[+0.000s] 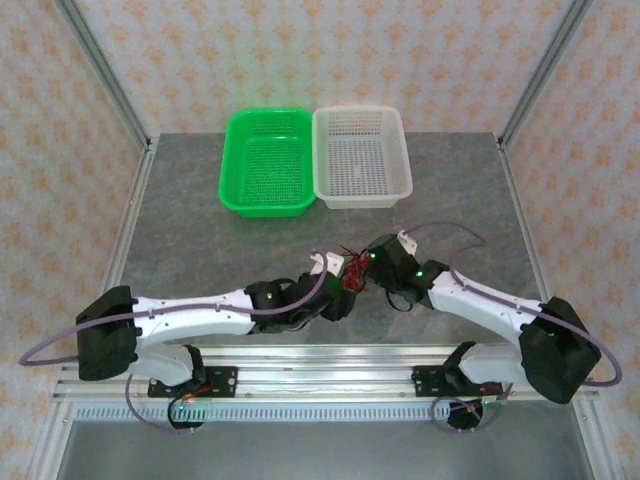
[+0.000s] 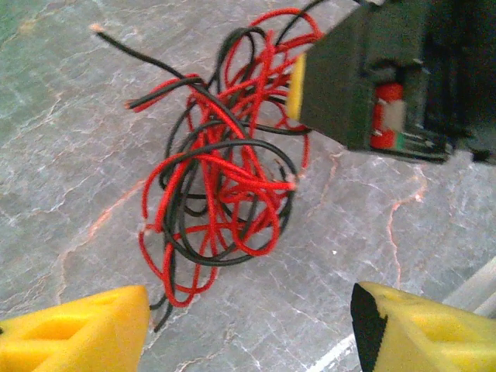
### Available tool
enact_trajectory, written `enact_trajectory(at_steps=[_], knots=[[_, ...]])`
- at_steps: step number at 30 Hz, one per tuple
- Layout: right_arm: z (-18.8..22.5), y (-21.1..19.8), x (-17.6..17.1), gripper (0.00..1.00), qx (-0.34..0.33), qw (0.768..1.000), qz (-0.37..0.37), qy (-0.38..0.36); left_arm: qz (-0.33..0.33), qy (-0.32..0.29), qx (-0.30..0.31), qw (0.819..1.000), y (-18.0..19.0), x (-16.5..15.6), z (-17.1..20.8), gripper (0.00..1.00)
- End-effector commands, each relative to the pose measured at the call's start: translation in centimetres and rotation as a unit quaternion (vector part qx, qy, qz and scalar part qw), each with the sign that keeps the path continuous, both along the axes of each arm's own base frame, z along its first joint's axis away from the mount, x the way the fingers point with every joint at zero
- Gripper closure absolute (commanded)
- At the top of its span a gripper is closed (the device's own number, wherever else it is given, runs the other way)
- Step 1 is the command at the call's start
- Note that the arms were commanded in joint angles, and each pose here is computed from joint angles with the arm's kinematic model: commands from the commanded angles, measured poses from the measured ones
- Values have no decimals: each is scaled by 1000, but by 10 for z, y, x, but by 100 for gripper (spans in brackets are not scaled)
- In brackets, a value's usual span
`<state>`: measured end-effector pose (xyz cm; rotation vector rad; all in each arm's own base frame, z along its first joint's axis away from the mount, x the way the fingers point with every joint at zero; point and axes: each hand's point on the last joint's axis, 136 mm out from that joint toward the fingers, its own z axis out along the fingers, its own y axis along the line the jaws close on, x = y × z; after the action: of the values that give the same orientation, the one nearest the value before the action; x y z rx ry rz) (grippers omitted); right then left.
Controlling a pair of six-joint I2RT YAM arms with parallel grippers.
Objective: Untangle the cables
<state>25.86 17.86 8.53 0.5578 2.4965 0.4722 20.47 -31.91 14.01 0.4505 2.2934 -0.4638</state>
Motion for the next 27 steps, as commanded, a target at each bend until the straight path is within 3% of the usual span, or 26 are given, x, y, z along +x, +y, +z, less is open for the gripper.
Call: enact_trajectory(at_steps=[1, 18, 27], knots=[[14, 6, 5, 100, 21, 1000, -12, -10, -12, -54, 14, 998, -6, 2, 8, 29], [20, 23, 7, 100, 63, 998, 3, -7, -58, -141, 43, 987, -21, 11, -24, 21], [23, 25, 5, 100, 75, 997, 6, -8, 10, -142, 115, 983, -12, 47, -65, 20]])
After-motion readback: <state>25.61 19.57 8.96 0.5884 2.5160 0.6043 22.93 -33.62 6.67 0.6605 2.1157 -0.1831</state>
